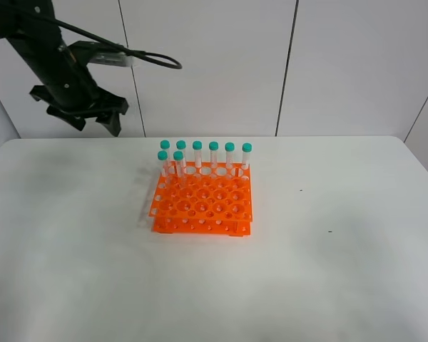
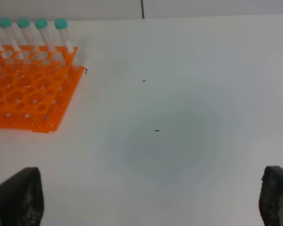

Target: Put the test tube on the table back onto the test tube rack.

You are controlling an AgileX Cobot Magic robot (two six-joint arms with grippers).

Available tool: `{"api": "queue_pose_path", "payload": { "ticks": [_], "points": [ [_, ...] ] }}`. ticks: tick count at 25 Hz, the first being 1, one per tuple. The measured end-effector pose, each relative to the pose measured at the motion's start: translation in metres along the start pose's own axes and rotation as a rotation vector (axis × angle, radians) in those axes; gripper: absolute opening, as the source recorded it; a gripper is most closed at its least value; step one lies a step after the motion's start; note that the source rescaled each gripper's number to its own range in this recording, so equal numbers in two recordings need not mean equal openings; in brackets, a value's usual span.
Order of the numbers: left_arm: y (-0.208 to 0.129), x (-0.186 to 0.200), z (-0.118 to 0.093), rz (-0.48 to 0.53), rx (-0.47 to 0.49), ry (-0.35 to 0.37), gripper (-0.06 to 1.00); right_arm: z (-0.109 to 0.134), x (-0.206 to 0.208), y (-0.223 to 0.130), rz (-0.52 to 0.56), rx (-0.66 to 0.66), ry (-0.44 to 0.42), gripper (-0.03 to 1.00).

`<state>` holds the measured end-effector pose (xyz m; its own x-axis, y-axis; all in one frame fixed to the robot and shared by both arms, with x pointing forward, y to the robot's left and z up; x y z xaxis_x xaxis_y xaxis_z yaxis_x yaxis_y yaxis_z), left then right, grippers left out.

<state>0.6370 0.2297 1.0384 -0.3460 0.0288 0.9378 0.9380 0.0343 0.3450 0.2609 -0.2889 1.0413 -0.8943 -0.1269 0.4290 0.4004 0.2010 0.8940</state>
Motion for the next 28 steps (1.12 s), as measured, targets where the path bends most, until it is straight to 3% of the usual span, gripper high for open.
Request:
{"api": "queue_pose_path", "payload": {
  "ticks": [5,13,19,28],
  "points": [
    [-0.013,0.001,0.052,0.158,0.128,0.074,0.96,0.0,0.0,0.0,0.0,0.0,0.0,1.0],
    [-0.036,0.0,0.061,0.253,0.147,0.084,0.96,0.0,0.0,0.0,0.0,0.0,0.0,1.0],
    [-0.118,0.006,0.066,0.405,0.144,0.093,0.95,0.0,0.0,0.0,0.0,0.0,0.0,1.0],
    [-0.24,0.032,0.074,0.466,0.143,0.096,0.95,0.0,0.0,0.0,0.0,0.0,0.0,1.0]
  ]
}}
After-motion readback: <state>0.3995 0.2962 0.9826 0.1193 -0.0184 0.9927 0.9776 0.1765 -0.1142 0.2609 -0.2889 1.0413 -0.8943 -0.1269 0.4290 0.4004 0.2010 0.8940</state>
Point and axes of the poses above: a point on each arm's last joint axis where the gripper is mounted, x pointing back along that axis away from the gripper, z along the wrist's bending axis when the last joint is at zero, y = z × x, the point moved 3 cm from there along -x, pointing out along that axis toward the gripper, and after that the axes turned 12 degrees about x, right-handed, at the moved point
